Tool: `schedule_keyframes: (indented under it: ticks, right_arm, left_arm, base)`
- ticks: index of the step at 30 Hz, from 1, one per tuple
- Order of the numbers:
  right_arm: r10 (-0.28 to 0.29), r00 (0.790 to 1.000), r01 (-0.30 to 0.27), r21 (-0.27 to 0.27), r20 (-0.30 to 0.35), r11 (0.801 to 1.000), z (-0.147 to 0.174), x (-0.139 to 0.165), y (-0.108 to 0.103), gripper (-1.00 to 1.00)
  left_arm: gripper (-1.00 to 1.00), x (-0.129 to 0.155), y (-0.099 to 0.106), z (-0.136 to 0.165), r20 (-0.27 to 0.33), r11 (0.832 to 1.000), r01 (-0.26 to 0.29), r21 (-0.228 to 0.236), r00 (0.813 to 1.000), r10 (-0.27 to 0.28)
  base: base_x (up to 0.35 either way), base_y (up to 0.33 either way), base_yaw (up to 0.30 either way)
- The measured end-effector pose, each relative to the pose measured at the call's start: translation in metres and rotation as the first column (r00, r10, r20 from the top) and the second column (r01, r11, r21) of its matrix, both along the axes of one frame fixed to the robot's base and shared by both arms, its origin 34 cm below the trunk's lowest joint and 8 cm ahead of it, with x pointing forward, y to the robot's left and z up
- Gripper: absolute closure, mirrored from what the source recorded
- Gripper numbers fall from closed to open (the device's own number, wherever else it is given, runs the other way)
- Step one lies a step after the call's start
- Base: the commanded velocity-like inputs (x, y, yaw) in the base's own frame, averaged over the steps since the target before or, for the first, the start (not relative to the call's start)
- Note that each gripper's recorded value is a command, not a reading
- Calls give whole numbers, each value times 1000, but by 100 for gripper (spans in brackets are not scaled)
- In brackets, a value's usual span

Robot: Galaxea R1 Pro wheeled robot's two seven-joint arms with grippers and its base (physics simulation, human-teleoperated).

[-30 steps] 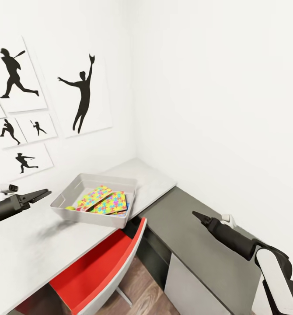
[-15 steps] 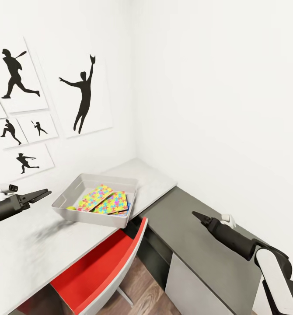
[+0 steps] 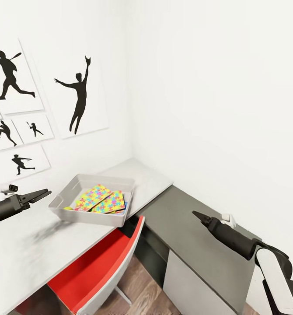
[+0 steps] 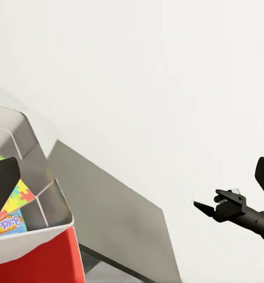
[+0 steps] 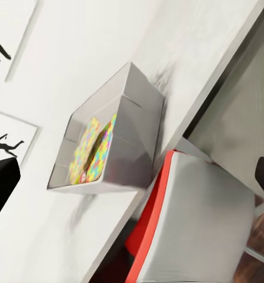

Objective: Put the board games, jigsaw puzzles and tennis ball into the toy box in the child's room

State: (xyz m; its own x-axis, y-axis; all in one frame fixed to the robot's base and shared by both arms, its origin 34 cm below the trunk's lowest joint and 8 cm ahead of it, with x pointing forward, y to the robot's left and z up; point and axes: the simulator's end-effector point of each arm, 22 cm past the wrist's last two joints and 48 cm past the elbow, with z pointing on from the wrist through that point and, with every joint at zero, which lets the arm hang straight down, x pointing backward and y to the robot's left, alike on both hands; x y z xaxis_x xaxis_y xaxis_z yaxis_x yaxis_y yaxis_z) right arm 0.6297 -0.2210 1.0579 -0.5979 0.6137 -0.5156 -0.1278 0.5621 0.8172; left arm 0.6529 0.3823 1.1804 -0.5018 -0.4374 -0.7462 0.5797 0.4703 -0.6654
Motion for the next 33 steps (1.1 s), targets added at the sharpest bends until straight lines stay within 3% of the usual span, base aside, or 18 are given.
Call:
schedule_keyframes:
  ticks: [12,33]
  right_arm:
    - [-3,1000,3,2,14,1000,7,-1,0,-100]
    - [-5,999,5,3,39,1000,20,-2,-1,-100]
  left_arm:
    - [-100,-3,0,7,14,1000,0,1,1000,0]
    - [-100,-7,-1,19,36,1000,2,1,999,-2]
  base:
    - [-196,91,-223]
    - [-11,3,-225]
